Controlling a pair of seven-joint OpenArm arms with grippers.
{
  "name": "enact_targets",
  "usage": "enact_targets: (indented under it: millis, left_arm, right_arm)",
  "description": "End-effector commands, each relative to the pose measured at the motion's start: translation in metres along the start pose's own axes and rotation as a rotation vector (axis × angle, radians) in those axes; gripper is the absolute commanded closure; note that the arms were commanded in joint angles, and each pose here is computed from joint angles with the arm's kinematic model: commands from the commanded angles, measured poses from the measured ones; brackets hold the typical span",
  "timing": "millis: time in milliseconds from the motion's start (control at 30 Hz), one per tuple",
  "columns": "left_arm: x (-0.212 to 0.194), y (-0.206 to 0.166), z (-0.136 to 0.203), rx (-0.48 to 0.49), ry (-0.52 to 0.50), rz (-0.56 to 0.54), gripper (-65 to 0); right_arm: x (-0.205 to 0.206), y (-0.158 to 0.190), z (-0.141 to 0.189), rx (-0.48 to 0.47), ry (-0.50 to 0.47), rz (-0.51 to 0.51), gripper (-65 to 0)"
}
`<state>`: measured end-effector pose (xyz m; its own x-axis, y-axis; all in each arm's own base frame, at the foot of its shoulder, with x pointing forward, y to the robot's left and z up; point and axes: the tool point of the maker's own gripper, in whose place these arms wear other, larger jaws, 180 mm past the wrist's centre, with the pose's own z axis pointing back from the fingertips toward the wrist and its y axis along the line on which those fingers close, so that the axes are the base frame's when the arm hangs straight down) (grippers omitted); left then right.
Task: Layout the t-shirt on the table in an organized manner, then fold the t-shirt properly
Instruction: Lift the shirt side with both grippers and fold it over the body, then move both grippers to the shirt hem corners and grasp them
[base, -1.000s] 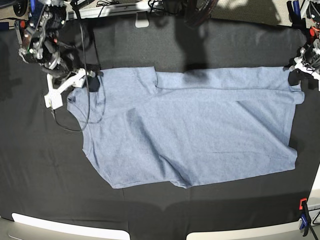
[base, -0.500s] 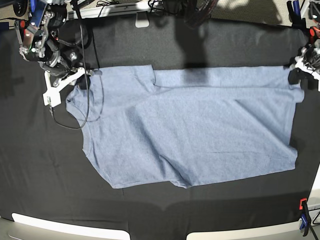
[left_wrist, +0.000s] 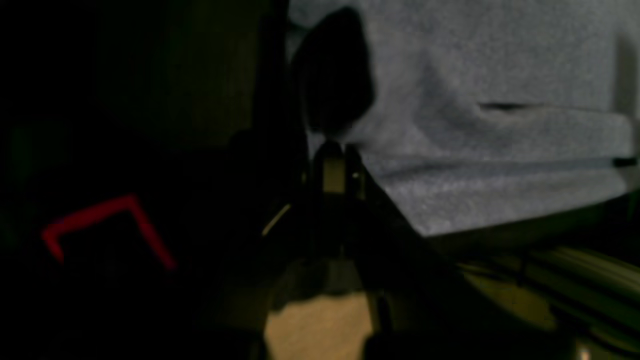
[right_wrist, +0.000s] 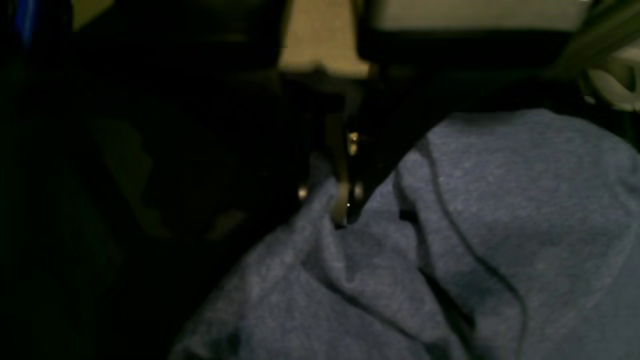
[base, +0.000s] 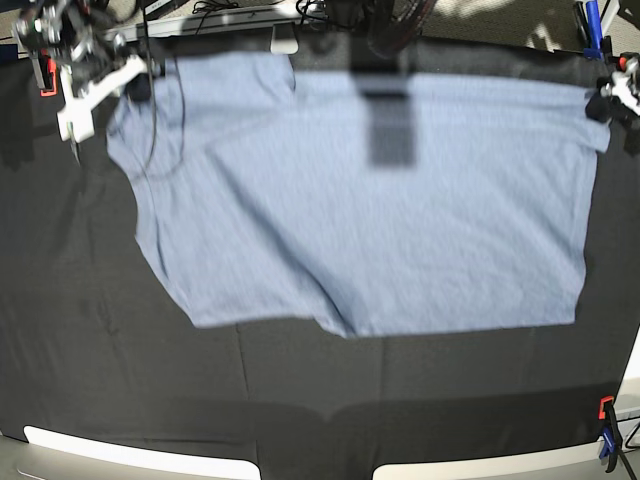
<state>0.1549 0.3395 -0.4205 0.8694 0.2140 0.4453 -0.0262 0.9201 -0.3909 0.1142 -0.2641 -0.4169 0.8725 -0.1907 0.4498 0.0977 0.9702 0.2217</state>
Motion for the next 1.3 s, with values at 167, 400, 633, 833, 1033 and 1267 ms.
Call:
enact_targets:
  millis: [167, 400, 633, 833, 1033, 1267]
  left_arm:
    - [0.001, 0.001, 0.016, 0.032, 0.016, -0.068, 0.0]
    - [0.006, -0.004, 0.017, 0.031, 0.014, -0.106, 0.0]
    - [0.022, -0.012, 0.022, 0.077, 0.034, -0.257, -26.1]
    - [0.063, -0.008, 0.037, 0.155, -0.007, -0.319, -26.1]
    - [0.121, -0.022, 0.038, 0.137, -0.185, -0.352, -26.1]
    - [0.169, -0.031, 0.027, 0.093, -0.411, -0.256, -26.0]
  right_arm:
    - [0.008, -0.012, 0.011, -0.056, -0.018, 0.03, 0.0]
    - [0.005, -0.011, 0.012, -0.041, 0.002, 0.027, -8.9]
    - [0.005, -0.006, 0.023, 0.046, 0.062, 0.035, -22.9]
    - [0.032, -0.025, 0.049, -0.005, -0.055, 0.019, -22.9]
    - [0.071, -0.035, 0.061, -0.031, -0.172, 0.076, -22.9]
    - [0.127, -0.021, 0.041, 0.007, -0.273, 0.129, -22.9]
